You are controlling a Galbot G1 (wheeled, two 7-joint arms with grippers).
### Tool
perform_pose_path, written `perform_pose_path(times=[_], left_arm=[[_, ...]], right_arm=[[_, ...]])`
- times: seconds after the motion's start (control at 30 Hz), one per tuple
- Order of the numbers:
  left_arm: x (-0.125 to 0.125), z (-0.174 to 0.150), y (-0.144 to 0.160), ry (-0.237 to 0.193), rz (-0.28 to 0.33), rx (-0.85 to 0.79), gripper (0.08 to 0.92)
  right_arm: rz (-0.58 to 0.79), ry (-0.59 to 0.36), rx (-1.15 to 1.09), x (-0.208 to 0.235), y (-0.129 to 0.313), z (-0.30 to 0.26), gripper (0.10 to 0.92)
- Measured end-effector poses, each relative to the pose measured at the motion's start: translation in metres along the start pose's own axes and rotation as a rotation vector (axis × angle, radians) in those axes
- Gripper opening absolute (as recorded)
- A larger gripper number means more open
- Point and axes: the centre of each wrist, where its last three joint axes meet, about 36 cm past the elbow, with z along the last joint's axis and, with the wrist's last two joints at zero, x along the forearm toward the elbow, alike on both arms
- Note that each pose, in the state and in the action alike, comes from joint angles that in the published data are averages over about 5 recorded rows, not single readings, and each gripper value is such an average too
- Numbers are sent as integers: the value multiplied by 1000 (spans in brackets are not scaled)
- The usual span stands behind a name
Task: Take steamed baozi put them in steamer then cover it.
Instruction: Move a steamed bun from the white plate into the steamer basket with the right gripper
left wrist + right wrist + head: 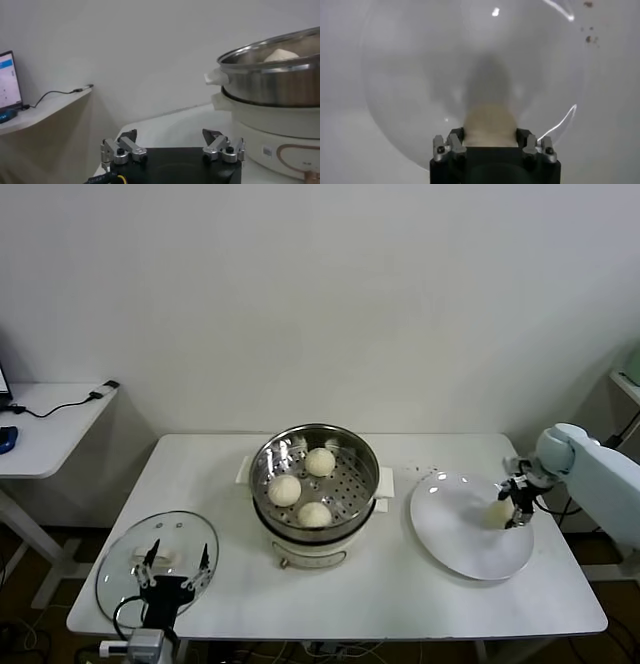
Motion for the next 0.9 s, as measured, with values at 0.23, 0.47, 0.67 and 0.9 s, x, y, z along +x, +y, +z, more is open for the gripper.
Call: perform_pose_path(times=[0.23, 0.47, 0.67, 0.9], left_arm=[[-2, -6, -3, -19, 9, 13, 823], [-3, -11, -7, -35, 25, 28, 823], [-3, -15, -13, -51, 43, 38, 823], [-1, -14, -14, -53, 55, 35, 823]], right_arm=[[59, -116, 10, 67, -39, -67, 670], [80, -236, 32, 139, -60, -150, 667], [46, -278, 66, 167, -56, -220, 670], [-7, -255, 107, 158, -40, -286, 670]])
